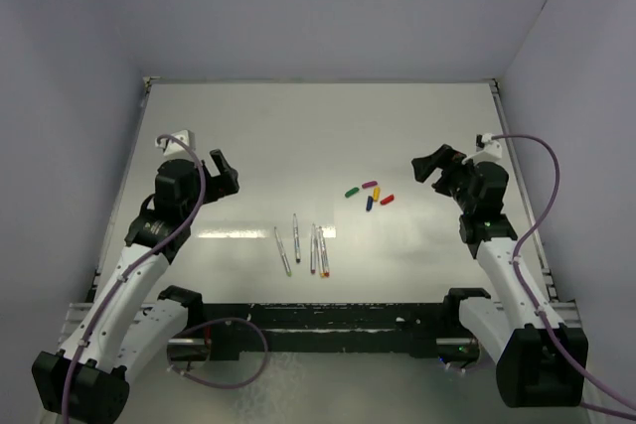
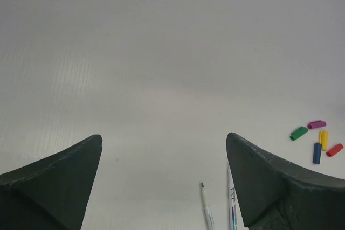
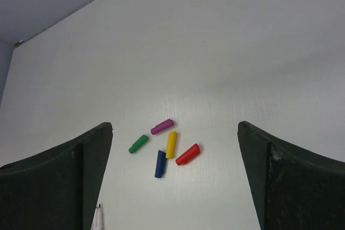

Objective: Insert the pens into the pen caps

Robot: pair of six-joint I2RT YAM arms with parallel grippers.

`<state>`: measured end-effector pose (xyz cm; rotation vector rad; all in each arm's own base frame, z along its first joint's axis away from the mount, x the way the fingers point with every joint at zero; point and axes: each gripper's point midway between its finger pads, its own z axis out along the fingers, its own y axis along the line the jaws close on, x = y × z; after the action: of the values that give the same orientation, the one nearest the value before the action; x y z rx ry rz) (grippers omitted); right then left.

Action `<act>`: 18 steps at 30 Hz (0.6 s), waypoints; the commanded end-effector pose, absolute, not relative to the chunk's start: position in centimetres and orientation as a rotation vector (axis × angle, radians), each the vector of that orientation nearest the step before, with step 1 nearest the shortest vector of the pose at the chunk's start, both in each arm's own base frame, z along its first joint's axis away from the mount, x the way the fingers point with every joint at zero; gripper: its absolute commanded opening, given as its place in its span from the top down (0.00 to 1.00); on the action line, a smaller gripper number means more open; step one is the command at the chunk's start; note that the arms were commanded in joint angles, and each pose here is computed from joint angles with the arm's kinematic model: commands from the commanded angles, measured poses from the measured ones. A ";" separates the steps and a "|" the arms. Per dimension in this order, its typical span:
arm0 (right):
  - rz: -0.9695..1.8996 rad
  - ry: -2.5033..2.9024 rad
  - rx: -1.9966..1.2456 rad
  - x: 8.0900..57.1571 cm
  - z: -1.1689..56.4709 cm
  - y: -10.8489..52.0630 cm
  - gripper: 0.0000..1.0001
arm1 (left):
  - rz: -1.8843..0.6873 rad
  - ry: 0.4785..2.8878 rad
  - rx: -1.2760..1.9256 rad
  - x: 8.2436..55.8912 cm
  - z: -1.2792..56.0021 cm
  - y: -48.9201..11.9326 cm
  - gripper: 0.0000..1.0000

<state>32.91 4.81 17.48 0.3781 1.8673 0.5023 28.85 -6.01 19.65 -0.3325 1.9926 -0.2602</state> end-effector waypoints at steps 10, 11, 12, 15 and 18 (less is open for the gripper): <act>0.427 1.776 0.361 32.9 20.0 3.6 0.00 | -0.322 1.946 -0.249 30.0 21.9 -7.4 0.01; 0.426 1.775 0.354 32.9 20.1 3.6 0.00 | -0.319 1.948 -0.249 30.0 21.9 -7.4 0.01; 0.424 1.775 0.349 32.9 20.1 3.6 0.00 | -0.315 1.946 -0.252 30.0 21.9 -7.3 0.01; 0.421 1.781 0.344 33.1 20.0 3.6 0.00 | -0.316 1.941 -0.258 29.9 21.9 -7.2 0.01; 0.434 1.811 0.330 33.2 19.6 4.0 0.00 | -0.344 1.941 -0.253 29.9 21.9 -7.6 0.01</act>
<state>32.76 3.93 18.81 0.3658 1.8161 0.4447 29.26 -7.00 19.19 -0.2745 2.0168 -0.2937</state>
